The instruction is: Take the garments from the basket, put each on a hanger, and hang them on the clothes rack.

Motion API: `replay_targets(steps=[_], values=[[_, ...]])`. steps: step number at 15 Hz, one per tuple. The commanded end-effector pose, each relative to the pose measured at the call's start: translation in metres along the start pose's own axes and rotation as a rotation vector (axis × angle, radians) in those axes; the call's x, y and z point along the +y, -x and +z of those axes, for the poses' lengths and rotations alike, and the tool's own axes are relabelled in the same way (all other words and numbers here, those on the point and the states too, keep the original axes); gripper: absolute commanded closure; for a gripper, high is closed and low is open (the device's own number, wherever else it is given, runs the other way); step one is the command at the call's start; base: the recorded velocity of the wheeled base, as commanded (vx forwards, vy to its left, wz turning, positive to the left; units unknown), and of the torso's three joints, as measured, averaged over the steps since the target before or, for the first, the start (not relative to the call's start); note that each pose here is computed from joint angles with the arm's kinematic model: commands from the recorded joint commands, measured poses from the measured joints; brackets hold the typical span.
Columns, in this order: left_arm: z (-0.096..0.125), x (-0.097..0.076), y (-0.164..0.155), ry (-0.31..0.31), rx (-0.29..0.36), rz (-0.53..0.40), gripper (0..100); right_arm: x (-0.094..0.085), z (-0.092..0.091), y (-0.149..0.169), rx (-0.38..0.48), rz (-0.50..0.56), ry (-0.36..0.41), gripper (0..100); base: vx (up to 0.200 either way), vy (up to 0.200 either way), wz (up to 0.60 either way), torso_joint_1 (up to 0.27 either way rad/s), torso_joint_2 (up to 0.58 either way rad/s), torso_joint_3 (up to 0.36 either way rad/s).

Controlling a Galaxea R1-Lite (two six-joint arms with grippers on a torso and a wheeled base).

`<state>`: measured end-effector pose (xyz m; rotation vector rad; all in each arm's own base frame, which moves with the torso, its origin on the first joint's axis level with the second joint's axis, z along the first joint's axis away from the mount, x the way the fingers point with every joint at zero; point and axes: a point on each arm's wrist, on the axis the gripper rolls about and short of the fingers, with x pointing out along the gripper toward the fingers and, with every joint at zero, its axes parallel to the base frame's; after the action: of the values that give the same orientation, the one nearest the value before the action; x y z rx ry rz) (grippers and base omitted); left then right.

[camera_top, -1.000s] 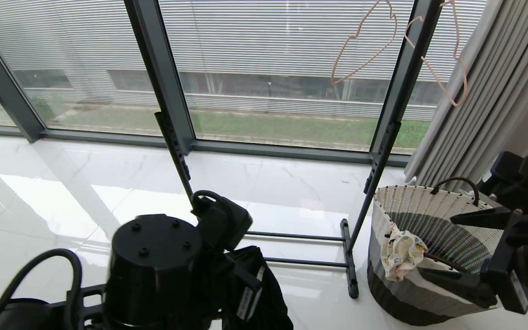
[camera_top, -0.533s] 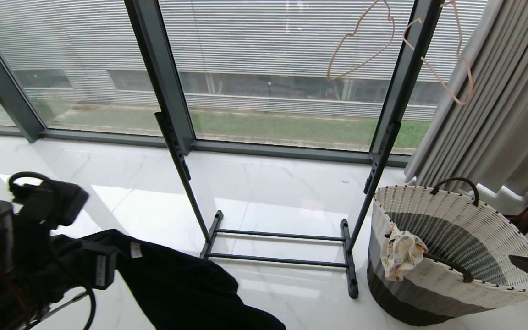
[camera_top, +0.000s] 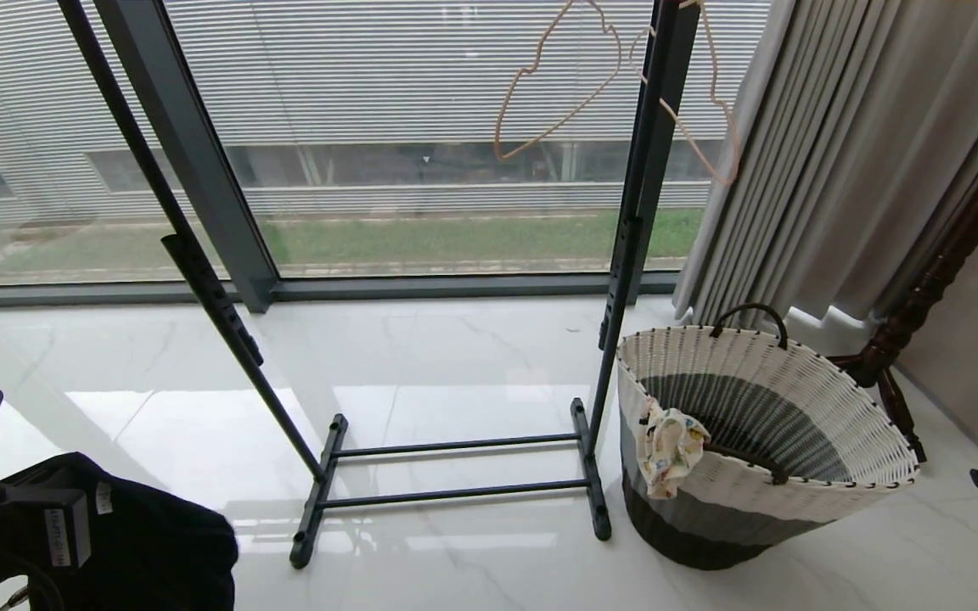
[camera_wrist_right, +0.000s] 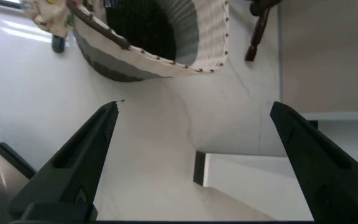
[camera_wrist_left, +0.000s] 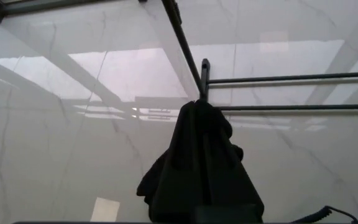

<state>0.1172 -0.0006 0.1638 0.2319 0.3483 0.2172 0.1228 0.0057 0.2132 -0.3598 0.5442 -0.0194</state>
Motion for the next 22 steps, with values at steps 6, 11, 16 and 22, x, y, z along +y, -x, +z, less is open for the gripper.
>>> replay_targets(steps=[6, 11, 16, 22], values=[[-0.0003, 0.0011, 0.0002, 0.002, 0.001, 0.006, 100, 0.004, 0.0011, -0.0078, -0.141, 0.079, -0.009, 0, 0.167, 0.0, 0.0, -0.003, 0.0, 0.004], [-0.0004, 0.0012, -0.0001, 0.003, 0.002, 0.007, 100, 0.0027, 0.0007, -0.0084, -0.132, 0.014, 0.015, 0, 0.2, 0.0, 0.0, 0.005, 0.0, 0.001], [-0.0002, 0.0015, 0.0008, 0.006, -0.002, 0.008, 100, 0.0029, 0.0004, -0.0085, -0.131, 0.014, 0.015, 0, 0.04, 0.16, 0.0, 0.006, 0.0, 0.004], [0.0, 0.0013, 0.0008, 0.006, -0.004, 0.005, 100, 0.0005, -0.0008, -0.0094, -0.115, -0.019, 0.004, 0, 0.0, 0.1, 0.0, 0.003, -0.01, -0.006]])
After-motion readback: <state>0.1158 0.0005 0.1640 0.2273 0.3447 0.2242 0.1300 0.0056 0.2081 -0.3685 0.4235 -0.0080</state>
